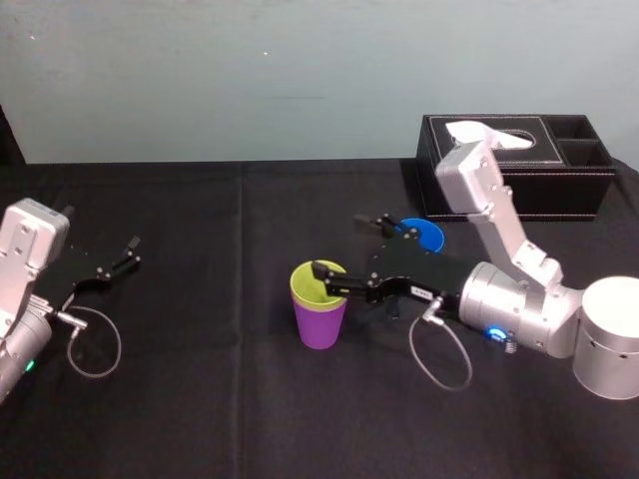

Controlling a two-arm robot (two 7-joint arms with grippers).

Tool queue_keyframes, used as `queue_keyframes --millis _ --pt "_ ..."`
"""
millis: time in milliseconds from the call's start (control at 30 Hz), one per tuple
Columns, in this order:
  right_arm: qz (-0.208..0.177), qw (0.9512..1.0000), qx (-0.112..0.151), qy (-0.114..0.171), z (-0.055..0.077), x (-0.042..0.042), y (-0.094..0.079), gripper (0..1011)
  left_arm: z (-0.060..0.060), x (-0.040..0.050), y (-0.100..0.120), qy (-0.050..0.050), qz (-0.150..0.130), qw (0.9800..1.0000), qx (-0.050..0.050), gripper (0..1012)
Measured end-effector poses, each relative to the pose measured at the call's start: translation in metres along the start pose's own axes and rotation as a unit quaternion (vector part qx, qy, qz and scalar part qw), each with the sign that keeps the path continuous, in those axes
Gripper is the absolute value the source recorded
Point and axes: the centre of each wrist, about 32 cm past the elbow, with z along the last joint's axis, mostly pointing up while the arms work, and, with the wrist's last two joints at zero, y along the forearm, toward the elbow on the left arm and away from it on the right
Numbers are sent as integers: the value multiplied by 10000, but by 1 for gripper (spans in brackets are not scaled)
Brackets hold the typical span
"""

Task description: Stack the three plastic cups sequentially using one hand.

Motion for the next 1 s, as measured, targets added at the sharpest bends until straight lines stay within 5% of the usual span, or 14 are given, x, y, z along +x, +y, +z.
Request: queue_keyframes --millis 400,1000 --pt "-381 9992 44 127 -34 98 -318 1003 0 0 0 0 0 10000 0 1010" --pt "-840 9957 -78 385 -317 224 -605 1003 0 0 0 0 0 10000 0 1010"
